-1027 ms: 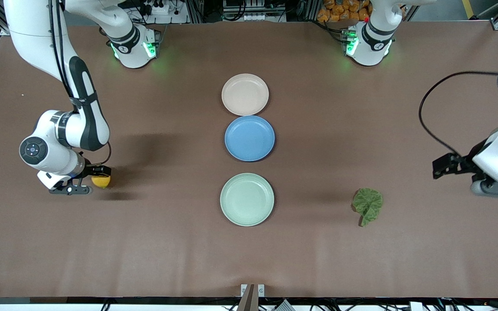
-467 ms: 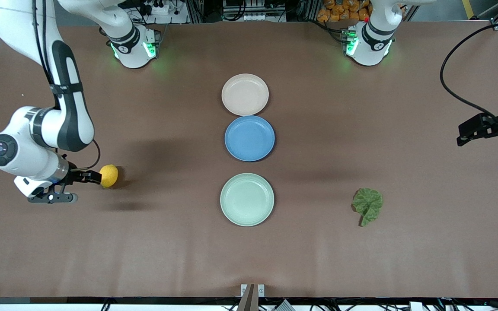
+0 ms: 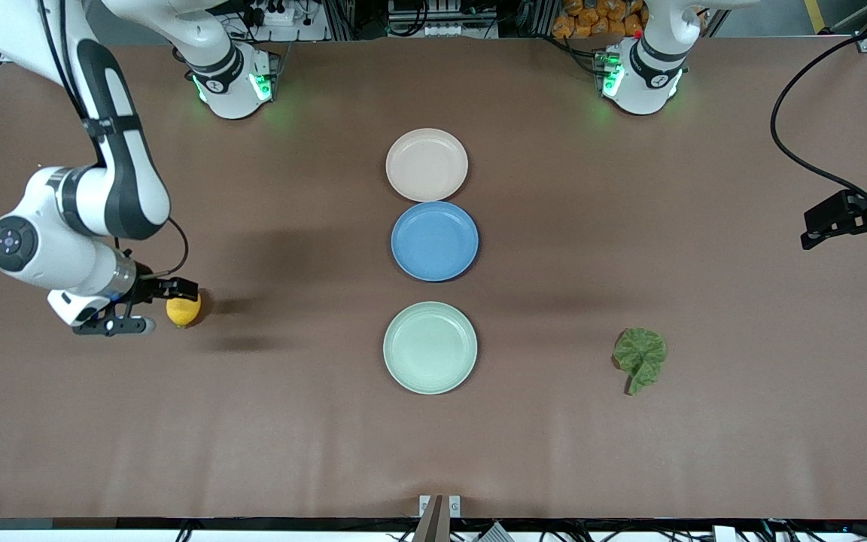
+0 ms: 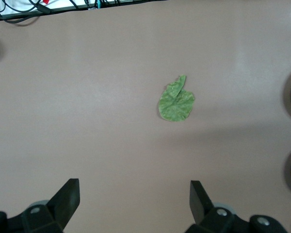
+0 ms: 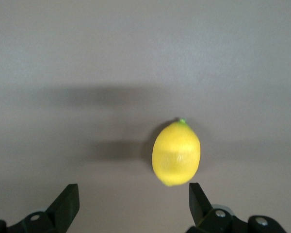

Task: Pick lemon and lettuce from plates

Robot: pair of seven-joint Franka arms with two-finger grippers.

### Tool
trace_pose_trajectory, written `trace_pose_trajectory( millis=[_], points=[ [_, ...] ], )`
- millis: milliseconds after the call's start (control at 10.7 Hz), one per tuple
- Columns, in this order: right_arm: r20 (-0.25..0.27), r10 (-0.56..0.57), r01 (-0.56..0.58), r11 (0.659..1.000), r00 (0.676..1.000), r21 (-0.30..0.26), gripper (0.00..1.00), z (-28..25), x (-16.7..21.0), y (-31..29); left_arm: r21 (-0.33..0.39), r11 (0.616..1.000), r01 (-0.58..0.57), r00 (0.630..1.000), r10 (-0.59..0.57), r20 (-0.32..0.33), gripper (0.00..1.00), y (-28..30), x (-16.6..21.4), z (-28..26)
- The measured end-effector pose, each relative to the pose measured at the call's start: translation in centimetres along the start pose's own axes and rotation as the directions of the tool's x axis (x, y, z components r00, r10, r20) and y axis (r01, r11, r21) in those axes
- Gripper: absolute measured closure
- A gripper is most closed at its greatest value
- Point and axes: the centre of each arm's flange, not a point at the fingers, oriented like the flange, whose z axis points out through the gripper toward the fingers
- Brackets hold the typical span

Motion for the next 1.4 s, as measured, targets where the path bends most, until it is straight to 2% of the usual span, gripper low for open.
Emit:
trace_pose_trajectory(
  millis=[280, 467, 560, 747, 840, 1400],
  points=[
    [-0.081, -0.005, 0.004, 1.000, 0.997, -0.012, 0.00, -0.1, -4.2, -1.0, 0.000, 1.000, 0.002, 1.000, -0.002, -0.012, 0.00, -0.1, -0.5, -0.9],
    [-0.100, -0.007, 0.006, 1.000, 0.995, -0.013, 0.00, -1.4, -5.7, -1.0, -0.001, 1.000, 0.003, 1.000, -0.003, -0.009, 0.00, -0.1, -0.5, -1.0],
    [-0.100, -0.007, 0.006, 1.000, 0.995, -0.012, 0.00, -2.4, -5.9, -1.0, -0.002, 1.000, 0.003, 1.000, -0.003, 0.002, 0.00, -0.1, -0.7, -0.9],
    [-0.054, 0.000, 0.000, 1.000, 0.999, -0.008, 0.00, -5.7, -5.7, -1.2, -0.004, 1.000, 0.002, 1.000, -0.002, 0.016, 0.00, -0.1, -0.8, -0.7],
    [-0.051, 0.005, -0.005, 1.000, 0.999, -0.007, 0.00, -7.9, -5.3, -1.2, -0.004, 1.000, 0.002, 1.000, -0.002, 0.020, 0.00, -0.1, -0.8, -0.7],
    [-0.078, 0.021, -0.022, 1.000, 0.997, -0.002, 0.00, -17.2, -3.7, -0.4, -0.007, 1.000, -0.006, 1.000, 0.006, 0.025, 0.00, 0.4, -0.9, -0.6]
  ],
)
